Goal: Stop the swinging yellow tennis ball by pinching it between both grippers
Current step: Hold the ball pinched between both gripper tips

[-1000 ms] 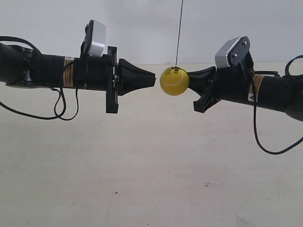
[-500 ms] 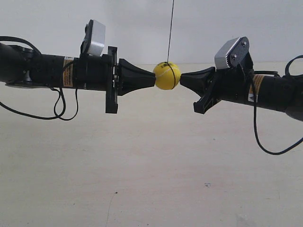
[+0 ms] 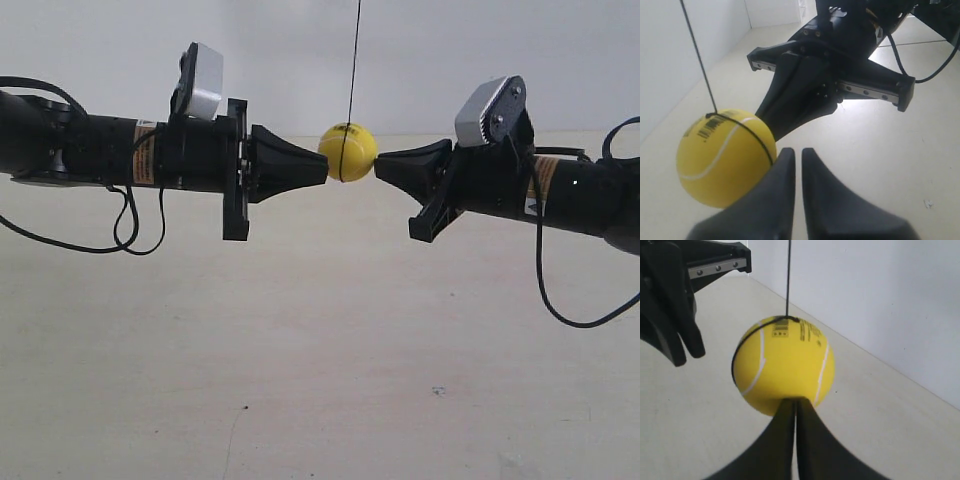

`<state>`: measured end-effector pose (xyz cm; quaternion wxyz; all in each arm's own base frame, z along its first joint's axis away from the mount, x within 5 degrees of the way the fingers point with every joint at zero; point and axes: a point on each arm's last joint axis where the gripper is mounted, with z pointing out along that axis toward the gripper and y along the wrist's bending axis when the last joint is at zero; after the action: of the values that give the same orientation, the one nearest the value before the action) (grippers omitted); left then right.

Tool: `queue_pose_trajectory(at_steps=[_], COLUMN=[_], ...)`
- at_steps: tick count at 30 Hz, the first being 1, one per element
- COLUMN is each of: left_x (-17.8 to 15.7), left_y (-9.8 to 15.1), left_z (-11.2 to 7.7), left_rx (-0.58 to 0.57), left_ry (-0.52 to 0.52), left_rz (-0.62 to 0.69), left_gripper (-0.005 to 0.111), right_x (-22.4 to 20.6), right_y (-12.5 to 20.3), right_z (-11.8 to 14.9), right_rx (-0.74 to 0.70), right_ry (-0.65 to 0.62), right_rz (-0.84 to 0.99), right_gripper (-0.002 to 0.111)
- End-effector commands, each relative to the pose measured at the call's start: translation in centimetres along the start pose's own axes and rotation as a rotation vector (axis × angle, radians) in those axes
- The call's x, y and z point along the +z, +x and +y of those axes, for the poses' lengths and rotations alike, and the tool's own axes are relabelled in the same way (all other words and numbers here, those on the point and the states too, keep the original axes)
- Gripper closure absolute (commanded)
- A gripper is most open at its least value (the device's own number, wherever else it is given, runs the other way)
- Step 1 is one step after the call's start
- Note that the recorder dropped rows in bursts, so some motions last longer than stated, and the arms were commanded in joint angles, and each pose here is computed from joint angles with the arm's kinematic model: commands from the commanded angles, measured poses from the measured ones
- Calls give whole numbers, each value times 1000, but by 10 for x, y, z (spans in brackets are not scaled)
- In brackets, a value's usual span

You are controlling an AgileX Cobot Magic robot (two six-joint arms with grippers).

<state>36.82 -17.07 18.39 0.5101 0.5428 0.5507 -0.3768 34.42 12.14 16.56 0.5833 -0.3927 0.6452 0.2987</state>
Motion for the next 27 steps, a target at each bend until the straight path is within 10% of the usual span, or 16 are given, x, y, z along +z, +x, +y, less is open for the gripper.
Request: queue_pose_trajectory(at_steps=[1, 27], left_x=[1, 1], left_y=[-1, -3], left_z=[1, 12], left_rx=[23, 46], left_ry=[-2, -133], left_rz=[3, -15], left_gripper=[102, 102], right_x=[0, 0], right_y=[-6, -6], right_z=[0, 0], right_rx=[-22, -25], right_ry=[-8, -5], right_rz=[-27, -31], right_gripper=[108, 108])
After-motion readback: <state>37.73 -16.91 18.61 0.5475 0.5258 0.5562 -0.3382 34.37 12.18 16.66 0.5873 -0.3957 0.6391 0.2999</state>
